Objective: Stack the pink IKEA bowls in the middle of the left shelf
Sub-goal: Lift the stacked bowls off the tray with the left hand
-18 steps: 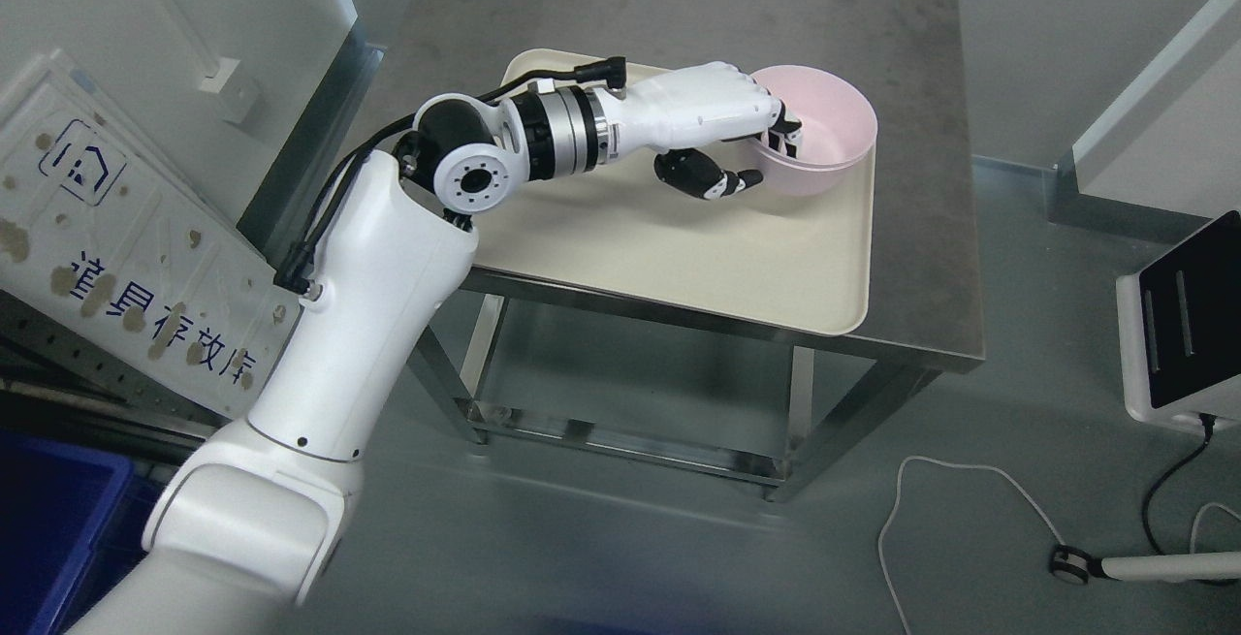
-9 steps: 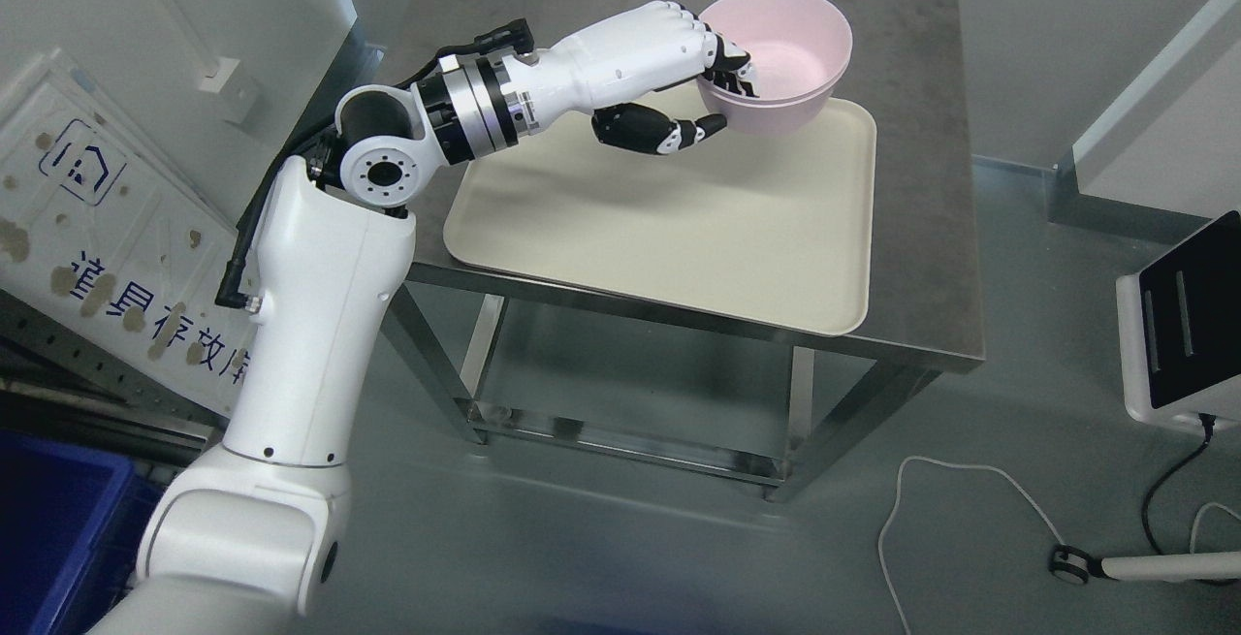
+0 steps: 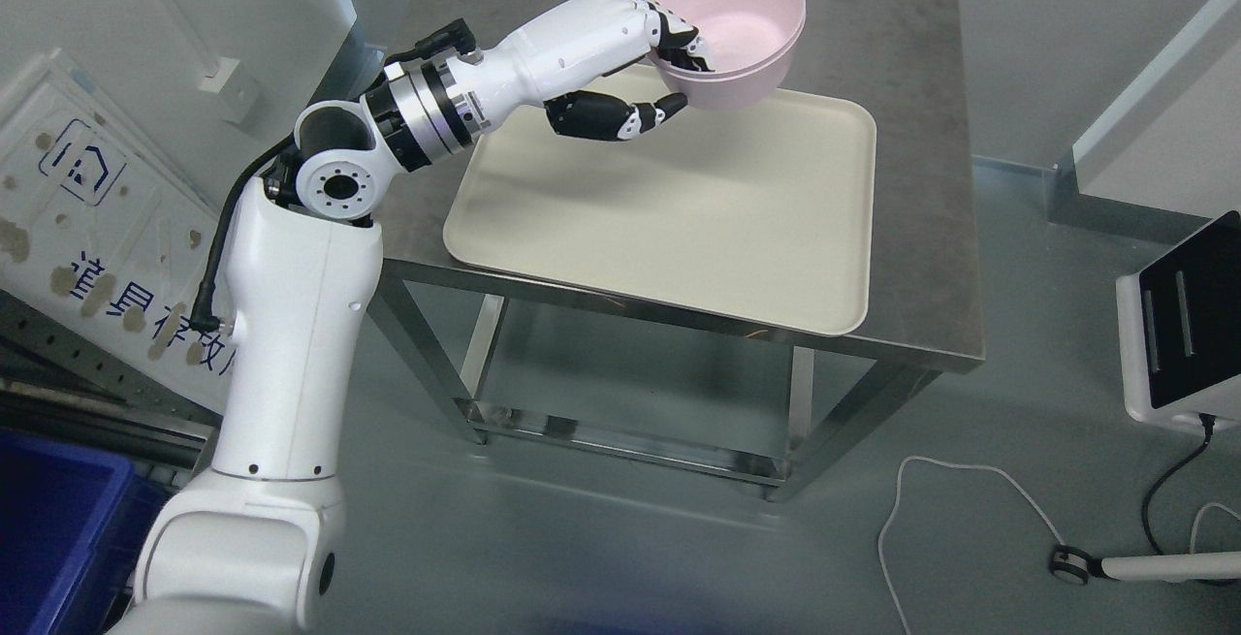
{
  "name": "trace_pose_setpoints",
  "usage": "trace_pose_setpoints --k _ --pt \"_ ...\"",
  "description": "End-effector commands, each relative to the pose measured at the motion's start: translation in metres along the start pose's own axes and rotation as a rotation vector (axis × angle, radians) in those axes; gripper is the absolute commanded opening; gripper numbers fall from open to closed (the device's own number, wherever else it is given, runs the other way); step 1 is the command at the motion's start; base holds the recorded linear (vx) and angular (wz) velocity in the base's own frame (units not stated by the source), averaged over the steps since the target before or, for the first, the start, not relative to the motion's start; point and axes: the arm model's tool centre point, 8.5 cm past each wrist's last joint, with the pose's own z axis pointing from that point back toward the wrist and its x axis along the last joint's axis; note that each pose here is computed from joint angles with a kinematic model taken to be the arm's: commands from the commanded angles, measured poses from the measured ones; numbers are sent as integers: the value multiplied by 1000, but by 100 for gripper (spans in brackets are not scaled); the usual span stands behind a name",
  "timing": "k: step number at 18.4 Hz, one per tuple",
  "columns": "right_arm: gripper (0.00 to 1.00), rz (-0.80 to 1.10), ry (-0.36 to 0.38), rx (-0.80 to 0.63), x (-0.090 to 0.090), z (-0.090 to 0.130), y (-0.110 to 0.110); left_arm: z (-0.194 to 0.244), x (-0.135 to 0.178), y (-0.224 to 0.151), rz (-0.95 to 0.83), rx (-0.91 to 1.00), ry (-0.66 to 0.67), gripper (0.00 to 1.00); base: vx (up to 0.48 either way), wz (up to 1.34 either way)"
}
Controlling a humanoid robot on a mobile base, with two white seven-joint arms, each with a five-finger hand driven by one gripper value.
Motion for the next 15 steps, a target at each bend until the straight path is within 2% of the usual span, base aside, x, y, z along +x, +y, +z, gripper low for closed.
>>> trace_pose_setpoints --k 1,15 --pt "100 3 0 -14 0 0 -11 35 -16 7 12 70 73 3 0 0" --pt "100 1 0 -15 0 0 -11 41 -12 19 -21 106 73 4 0 0"
